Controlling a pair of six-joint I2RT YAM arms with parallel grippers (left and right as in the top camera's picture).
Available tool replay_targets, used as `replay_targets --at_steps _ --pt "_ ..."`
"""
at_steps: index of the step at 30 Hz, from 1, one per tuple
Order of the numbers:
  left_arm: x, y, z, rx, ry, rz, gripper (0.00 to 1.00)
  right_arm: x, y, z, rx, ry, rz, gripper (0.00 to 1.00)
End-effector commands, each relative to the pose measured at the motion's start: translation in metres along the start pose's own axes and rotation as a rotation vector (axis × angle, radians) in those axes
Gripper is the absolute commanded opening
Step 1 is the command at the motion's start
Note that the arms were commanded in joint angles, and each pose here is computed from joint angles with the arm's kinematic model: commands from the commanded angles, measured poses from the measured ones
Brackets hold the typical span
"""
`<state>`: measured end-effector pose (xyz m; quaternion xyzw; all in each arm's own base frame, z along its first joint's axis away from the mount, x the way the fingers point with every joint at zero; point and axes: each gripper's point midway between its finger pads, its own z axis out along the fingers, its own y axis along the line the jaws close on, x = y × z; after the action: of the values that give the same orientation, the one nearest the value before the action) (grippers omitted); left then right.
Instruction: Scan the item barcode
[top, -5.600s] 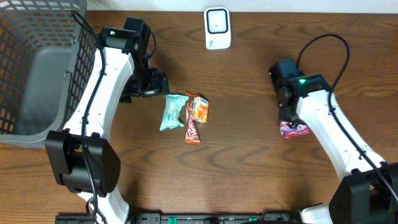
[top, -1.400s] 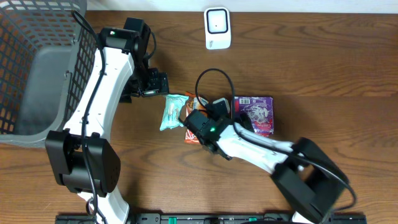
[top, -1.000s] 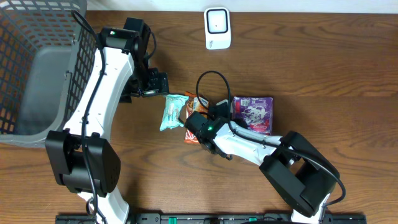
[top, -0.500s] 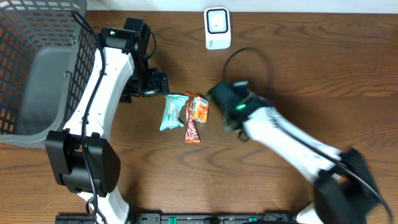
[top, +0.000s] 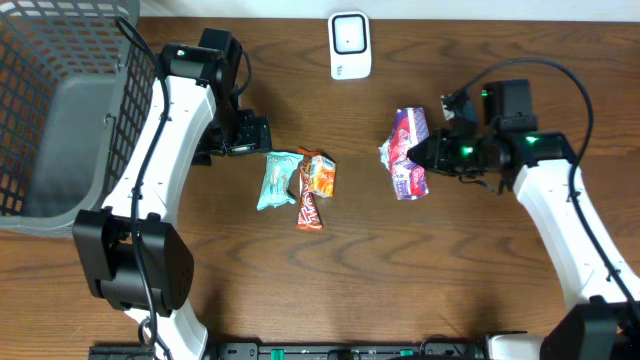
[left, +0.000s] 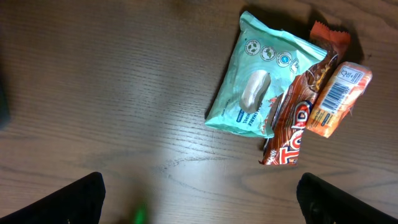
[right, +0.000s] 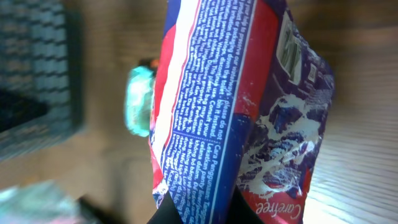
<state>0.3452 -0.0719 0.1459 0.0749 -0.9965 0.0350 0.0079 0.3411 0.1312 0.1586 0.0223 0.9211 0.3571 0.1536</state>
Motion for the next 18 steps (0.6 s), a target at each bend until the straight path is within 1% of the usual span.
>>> replay_targets --at_steps 1,3,5,8,10,11,13,16,18 --pt "0.0 0.004 -0.002 -0.011 -0.007 0.006 0.98 0.025 0.024 0.007 -0.335 0.109 0.025 0.01" --pt "0.0 0.004 -0.002 -0.011 -0.007 0.006 0.98 0.031 0.02 0.01 -0.414 0.114 0.046 0.01" --pt "0.0 0.004 -0.002 -0.011 -0.007 0.006 0.97 0.034 0.01 0.012 -0.454 0.107 0.074 0.01" --pt "0.0 0.004 -0.002 -0.011 -0.007 0.006 0.98 0.037 -0.019 0.014 -0.418 0.082 0.148 0.01" --pt "0.0 0.004 -0.002 -0.011 -0.007 0.006 0.98 0.039 -0.044 0.015 -0.333 0.062 0.203 0.01" --pt "0.0 0.004 -0.002 -0.011 -0.007 0.006 0.98 0.041 -0.059 0.015 -0.272 0.056 0.235 0.04" --pt "0.0 0.004 -0.002 -0.011 -0.007 0.006 0.98 0.046 -0.085 0.012 -0.157 0.053 0.295 0.2" --pt "0.0 0.003 -0.002 -0.01 -0.007 0.006 0.98 0.047 -0.095 0.003 -0.136 0.043 0.275 0.43" --pt "0.0 0.004 -0.002 -0.011 -0.007 0.006 0.98 0.045 -0.098 -0.004 -0.124 0.041 0.291 0.53"
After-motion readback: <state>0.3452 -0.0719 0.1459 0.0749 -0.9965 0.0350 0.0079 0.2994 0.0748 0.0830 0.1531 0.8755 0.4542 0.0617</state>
